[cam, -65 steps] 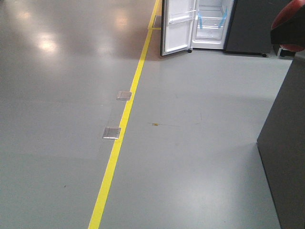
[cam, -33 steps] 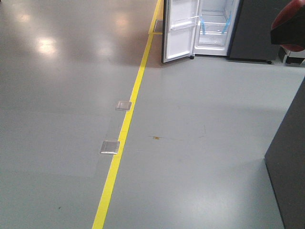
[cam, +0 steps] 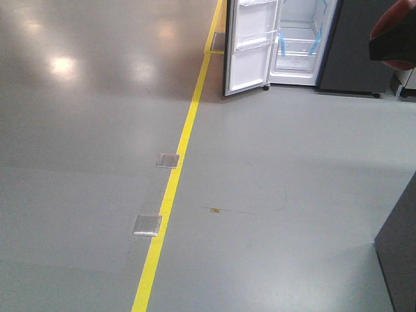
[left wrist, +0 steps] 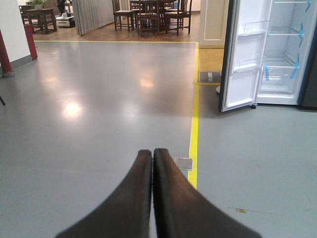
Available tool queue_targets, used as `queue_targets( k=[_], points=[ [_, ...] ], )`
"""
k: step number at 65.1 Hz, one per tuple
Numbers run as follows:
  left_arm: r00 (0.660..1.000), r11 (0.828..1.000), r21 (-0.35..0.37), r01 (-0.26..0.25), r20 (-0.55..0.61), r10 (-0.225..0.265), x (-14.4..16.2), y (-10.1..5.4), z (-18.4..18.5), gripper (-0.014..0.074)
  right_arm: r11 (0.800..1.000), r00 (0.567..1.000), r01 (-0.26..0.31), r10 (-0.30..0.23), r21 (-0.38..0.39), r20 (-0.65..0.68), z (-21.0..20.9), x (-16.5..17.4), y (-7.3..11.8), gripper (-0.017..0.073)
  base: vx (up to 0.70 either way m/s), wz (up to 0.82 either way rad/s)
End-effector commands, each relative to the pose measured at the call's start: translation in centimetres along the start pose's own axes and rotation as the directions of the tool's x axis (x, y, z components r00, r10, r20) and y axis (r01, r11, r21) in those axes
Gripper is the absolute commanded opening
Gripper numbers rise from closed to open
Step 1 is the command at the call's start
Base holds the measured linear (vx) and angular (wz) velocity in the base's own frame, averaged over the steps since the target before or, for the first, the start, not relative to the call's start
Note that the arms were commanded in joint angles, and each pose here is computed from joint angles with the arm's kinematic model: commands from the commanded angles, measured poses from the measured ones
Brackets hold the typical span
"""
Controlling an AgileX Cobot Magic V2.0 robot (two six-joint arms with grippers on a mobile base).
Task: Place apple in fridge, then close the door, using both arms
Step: 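Drive toward the open refrigerator carrying the apple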
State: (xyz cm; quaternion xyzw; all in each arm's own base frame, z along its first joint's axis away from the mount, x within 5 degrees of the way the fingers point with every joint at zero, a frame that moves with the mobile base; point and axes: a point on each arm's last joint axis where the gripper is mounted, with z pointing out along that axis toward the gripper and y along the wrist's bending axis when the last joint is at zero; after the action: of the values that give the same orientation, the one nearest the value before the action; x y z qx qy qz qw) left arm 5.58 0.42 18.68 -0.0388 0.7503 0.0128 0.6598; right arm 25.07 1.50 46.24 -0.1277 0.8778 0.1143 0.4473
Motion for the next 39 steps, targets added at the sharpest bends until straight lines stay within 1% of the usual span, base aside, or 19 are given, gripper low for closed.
queue_targets(
  k=[1, 39],
  points=[
    [0.999, 1.000, 0.010, 0.004, 0.053, -0.005, 0.26, -0.05, 0.09, -0.0006, 1.000, 0.992, 0.013, -0.014, 0.015, 0.125, -1.87, -1.28, 0.53, -0.0007, 0.31, -0.03],
    [0.999, 1.000, 0.010, 0.004, 0.053, -0.005, 0.26, -0.05, 0.09, -0.0006, 1.000, 0.992, 0.013, -0.014, 0.015, 0.125, -1.87, -1.28, 0.53, -0.0007, 0.33, -0.08]
  ],
)
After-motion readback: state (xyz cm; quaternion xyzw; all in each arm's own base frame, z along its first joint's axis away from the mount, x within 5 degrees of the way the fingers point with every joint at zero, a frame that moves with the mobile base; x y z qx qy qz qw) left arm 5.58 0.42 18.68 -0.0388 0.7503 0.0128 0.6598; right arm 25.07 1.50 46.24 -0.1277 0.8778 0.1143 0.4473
